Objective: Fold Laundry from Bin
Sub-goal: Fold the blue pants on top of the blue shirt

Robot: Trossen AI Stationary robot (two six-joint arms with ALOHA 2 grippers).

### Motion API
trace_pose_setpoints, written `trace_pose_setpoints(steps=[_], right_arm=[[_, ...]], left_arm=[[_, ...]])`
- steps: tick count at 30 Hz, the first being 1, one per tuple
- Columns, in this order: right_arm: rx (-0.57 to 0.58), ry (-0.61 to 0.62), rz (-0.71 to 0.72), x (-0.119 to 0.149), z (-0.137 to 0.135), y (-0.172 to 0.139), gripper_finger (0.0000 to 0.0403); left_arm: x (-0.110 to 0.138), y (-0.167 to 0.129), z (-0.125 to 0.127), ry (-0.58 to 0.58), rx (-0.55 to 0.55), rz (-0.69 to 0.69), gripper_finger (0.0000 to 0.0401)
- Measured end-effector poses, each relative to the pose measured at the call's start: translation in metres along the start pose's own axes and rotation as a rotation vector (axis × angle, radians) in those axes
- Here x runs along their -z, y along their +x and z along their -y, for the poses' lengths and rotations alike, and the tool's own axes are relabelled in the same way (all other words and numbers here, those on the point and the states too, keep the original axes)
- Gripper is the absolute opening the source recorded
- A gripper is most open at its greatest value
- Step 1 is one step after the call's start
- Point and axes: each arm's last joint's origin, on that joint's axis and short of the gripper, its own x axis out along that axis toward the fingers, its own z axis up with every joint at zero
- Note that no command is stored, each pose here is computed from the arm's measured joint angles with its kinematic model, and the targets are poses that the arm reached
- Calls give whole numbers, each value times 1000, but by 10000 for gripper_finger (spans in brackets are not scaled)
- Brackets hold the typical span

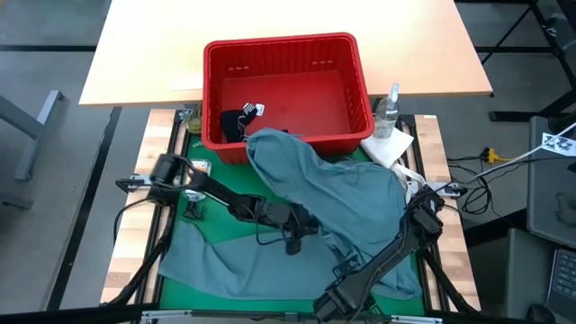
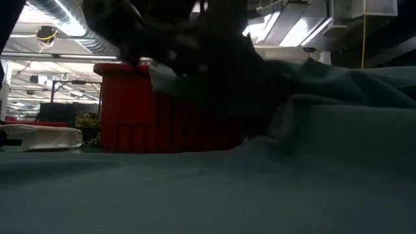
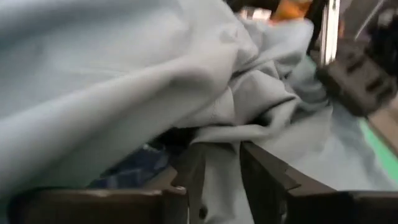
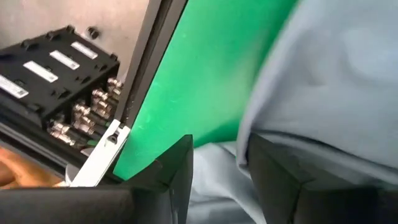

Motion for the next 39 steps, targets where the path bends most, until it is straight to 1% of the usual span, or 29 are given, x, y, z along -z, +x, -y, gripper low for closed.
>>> trace_pose_setpoints(steps=[3, 6, 8, 11, 15, 18, 20, 24, 28, 31, 35, 39], right_arm=[[20, 11, 31, 5, -3, -10, 150], [36, 0, 59, 11, -8, -20, 150], [53, -5, 76, 14, -10, -25, 150], [68, -12, 98, 18, -12, -32, 150], [130, -30, 137, 25, -14, -43, 150], [205, -55, 165, 29, -14, -50, 150], [266, -82, 179, 31, -13, -54, 150], [363, -129, 183, 31, -8, -57, 150], [414, -189, 180, 29, 2, -62, 150], [440, -212, 175, 29, 12, -66, 150], [450, -223, 172, 28, 24, -71, 150], [449, -214, 182, 28, 33, -75, 150]], left_arm=[[-15, -17, 1, 67, -10, -71, 109], [-31, -40, 4, 86, -22, -160, 111], [-39, -60, 7, 66, -21, -236, 112], [-47, -89, 14, 15, 11, -355, 112], [-51, -129, 26, -93, 65, -527, 112], [-46, -155, 41, -202, 109, -678, 112], [-39, -168, 54, -273, 120, -775, 112], [-23, -187, 84, -370, 94, -920, 112], [-8, -202, 114, -458, 66, -998, 112], [-1, -215, 132, -532, 45, -1039, 112], [12, -235, 155, -595, 7, -1086, 112], [27, -250, 172, -645, -51, -1135, 112]])
